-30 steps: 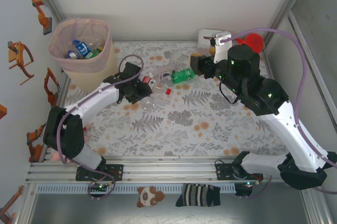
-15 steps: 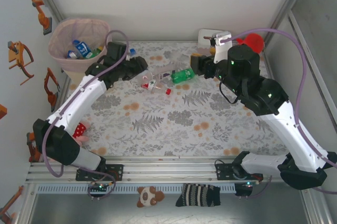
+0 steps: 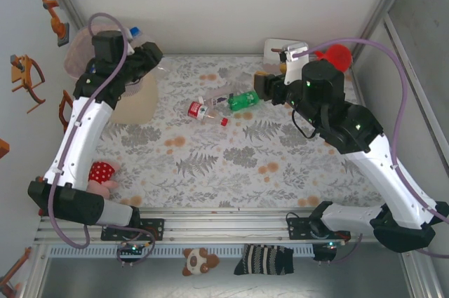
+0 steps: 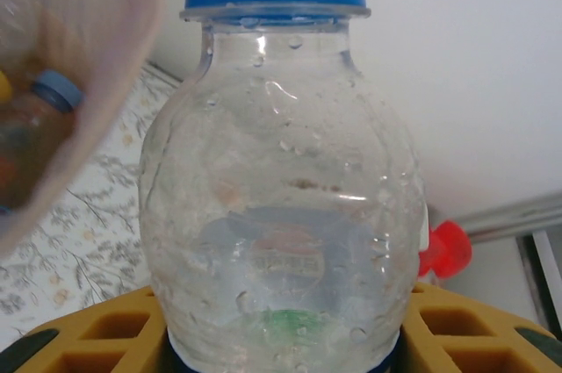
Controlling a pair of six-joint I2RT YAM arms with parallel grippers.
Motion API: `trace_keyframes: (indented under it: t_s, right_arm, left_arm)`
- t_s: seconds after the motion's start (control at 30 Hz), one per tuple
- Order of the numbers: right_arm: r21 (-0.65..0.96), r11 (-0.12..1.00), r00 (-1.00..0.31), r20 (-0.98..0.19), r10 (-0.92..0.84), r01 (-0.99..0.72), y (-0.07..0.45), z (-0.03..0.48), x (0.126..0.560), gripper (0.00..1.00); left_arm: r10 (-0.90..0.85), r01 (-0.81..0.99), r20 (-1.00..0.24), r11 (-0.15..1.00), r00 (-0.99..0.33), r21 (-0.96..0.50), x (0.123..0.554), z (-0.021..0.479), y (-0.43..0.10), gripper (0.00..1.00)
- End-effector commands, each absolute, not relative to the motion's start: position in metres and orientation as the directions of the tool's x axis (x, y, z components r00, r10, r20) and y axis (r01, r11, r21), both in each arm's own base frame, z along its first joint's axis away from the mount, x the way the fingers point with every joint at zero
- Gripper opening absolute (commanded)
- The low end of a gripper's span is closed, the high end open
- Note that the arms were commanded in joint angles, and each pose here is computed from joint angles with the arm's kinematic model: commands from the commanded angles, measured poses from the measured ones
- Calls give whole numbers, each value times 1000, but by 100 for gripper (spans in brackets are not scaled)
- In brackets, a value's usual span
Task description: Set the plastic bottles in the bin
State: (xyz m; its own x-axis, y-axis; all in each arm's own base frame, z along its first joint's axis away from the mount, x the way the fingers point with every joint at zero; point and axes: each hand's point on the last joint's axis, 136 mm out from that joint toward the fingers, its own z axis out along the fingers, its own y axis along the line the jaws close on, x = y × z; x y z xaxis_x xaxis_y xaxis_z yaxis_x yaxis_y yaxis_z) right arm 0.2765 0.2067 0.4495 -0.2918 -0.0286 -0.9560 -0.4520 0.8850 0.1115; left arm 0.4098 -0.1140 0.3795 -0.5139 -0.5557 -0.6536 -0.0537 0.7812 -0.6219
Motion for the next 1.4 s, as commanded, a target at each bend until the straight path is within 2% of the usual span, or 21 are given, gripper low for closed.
trace_keyframes:
  t_s: [0.0, 0.33, 0.83, 1.0, 1.2, 1.37]
  right_arm:
    - [101, 895, -273, -962, -25, -436, 201, 453, 278, 68]
    - [82, 896, -268, -963, -42, -437, 205, 454, 283, 68]
    - [74, 897, -259, -965, -47, -436, 205, 456, 284, 69]
    - [75, 895, -259, -965, -47, -439, 206, 456, 285, 69]
    - [73, 899, -259, -965, -46, -432, 204, 456, 285, 68]
    - [66, 907, -259, -965, -48, -416, 199, 453, 284, 68]
  left_arm:
    - [-590, -62, -676, 772, -441, -633, 415, 403, -89, 44]
    - [-790, -236, -543, 607, -287, -759, 446, 397, -19, 43]
    - [-966, -516, -254, 242, -48, -822, 459, 357, 43, 47]
    - [-993, -501, -115, 87, 24, -861, 481, 348, 50, 48]
    - [-985, -446, 108, -158, 135, -881, 509, 332, 52, 47]
    - [-951, -403, 219, -292, 218, -868, 524, 320, 59, 46]
